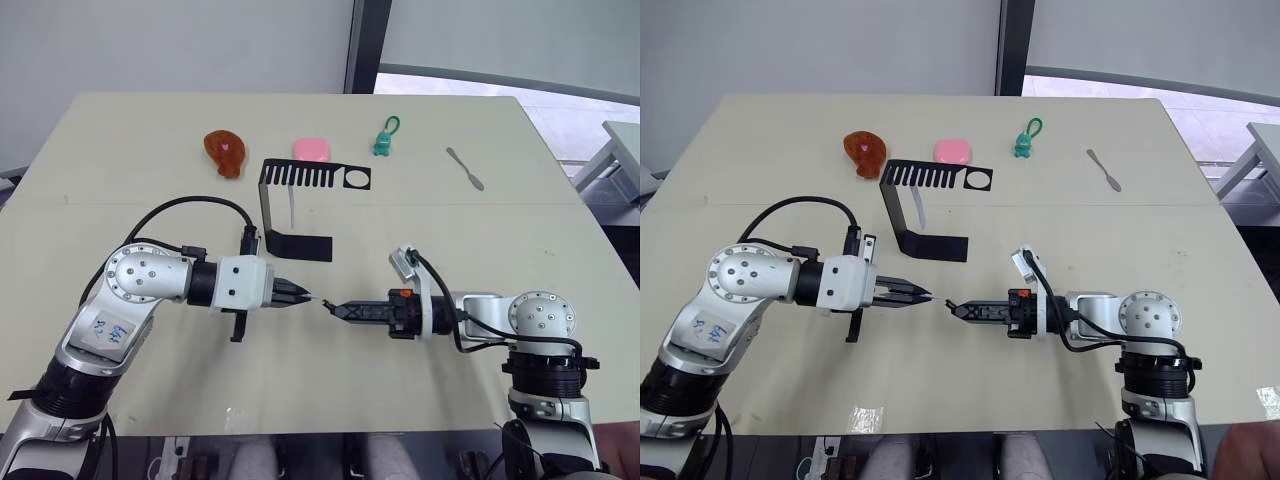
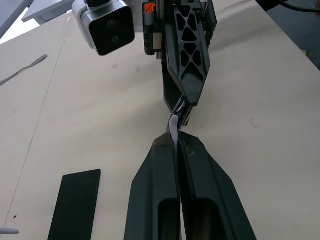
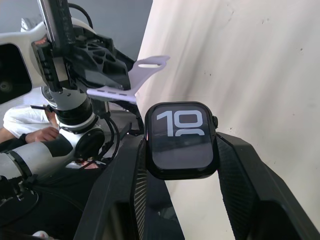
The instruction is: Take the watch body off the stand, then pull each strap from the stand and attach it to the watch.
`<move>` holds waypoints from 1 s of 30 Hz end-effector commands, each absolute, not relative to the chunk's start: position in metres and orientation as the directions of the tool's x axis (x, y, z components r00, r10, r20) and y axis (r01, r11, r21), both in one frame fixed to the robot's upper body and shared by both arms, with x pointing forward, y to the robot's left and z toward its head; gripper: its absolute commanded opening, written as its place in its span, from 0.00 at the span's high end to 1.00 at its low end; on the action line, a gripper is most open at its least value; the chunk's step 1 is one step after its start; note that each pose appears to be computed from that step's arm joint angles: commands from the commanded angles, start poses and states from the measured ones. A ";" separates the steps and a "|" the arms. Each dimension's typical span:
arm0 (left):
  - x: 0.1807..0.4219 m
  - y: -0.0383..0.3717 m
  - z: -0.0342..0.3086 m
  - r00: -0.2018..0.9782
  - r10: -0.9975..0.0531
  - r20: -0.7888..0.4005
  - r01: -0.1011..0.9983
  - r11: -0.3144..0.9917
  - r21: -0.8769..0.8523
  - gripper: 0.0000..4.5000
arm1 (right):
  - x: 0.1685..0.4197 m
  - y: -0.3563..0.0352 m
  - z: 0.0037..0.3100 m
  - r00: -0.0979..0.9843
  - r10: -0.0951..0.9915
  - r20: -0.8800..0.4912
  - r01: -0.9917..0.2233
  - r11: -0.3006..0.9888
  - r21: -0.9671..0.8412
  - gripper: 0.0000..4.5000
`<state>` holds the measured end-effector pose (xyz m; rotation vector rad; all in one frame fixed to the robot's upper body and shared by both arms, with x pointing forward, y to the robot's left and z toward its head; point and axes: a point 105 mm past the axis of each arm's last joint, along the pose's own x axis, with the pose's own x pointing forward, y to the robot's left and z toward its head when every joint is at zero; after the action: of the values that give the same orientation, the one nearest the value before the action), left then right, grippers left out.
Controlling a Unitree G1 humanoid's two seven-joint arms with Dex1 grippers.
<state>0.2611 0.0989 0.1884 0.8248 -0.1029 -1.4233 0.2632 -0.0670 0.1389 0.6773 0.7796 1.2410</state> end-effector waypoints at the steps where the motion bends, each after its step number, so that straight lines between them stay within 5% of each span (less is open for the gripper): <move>1: 0.259 0.096 0.192 0.195 -0.900 -0.391 0.809 -0.077 0.583 1.00 | 0.260 -0.066 0.149 0.134 0.985 -0.111 -0.599 0.170 0.783 0.66; 30: 0.259 0.094 0.186 0.184 -0.899 -0.397 0.818 -0.084 0.568 1.00 | 0.263 -0.065 0.148 0.152 0.982 -0.114 -0.601 0.184 0.778 0.66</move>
<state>0.2613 0.0963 0.1847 0.8185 -0.1035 -1.4230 0.2644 -0.0652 0.1412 0.6692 0.7566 1.2428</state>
